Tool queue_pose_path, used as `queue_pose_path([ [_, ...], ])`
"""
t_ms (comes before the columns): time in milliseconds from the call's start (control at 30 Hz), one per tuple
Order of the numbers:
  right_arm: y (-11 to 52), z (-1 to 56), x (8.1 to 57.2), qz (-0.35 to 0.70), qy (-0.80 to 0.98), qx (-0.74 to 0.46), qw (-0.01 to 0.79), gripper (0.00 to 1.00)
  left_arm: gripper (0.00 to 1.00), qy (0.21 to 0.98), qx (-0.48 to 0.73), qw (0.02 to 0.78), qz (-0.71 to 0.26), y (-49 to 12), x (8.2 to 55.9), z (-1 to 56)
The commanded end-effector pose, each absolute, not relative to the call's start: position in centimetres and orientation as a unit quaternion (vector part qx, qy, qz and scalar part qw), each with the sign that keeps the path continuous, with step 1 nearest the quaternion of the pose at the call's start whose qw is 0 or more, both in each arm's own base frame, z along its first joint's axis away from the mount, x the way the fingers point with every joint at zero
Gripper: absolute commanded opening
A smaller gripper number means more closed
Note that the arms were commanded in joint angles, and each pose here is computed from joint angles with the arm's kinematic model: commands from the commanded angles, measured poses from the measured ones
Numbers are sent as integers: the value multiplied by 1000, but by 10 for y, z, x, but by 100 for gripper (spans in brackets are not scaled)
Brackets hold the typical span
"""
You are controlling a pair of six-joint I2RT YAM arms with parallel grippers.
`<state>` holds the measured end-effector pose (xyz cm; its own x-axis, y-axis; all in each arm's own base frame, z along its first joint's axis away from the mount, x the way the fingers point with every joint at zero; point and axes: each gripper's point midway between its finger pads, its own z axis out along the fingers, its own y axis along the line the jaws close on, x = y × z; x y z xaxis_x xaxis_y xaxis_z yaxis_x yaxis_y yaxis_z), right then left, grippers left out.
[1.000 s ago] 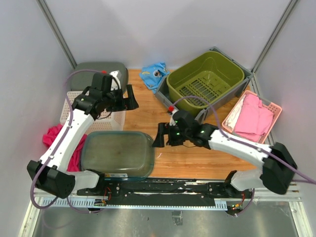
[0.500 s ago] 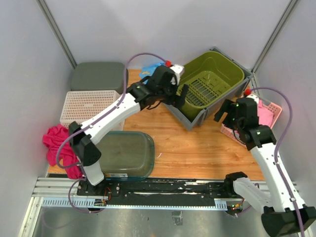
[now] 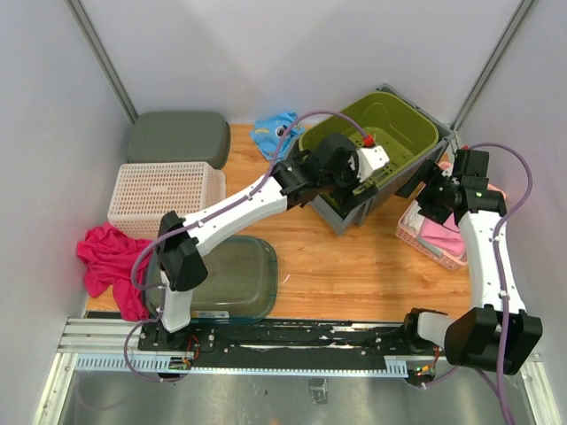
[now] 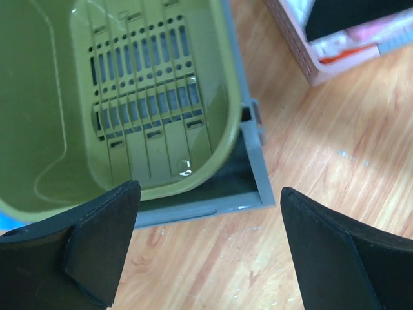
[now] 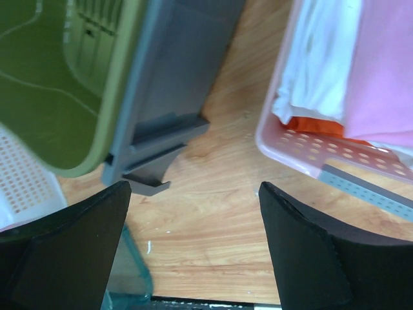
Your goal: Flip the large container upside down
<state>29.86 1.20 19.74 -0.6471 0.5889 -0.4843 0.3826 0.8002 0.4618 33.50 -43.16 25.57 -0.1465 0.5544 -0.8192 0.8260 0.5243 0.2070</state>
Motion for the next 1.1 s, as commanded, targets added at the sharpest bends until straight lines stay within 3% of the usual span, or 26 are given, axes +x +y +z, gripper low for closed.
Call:
queue_pose_path([
  [0, 26, 222, 307, 218, 885, 245, 332, 82, 94, 649, 580, 479, -113, -434, 328, 251],
  [200, 42, 240, 313, 251, 884, 162, 359, 80, 96, 600, 592, 530, -91, -410, 322, 274],
  [500, 144, 276, 336, 176, 876, -125, 432, 80, 99, 731, 377, 537, -184, -318, 329, 309],
  [600, 171, 277, 356, 161, 870, -190, 425, 78, 99, 795, 289, 488, -215, -291, 331, 284],
  [767, 196, 249, 382, 133, 890, -252, 355, 73, 99, 853, 244, 395, -237, -282, 303, 212],
  [1067, 222, 180, 412, 107, 909, -291, 277, 72, 99, 888, 188, 338, -248, -257, 266, 147],
])
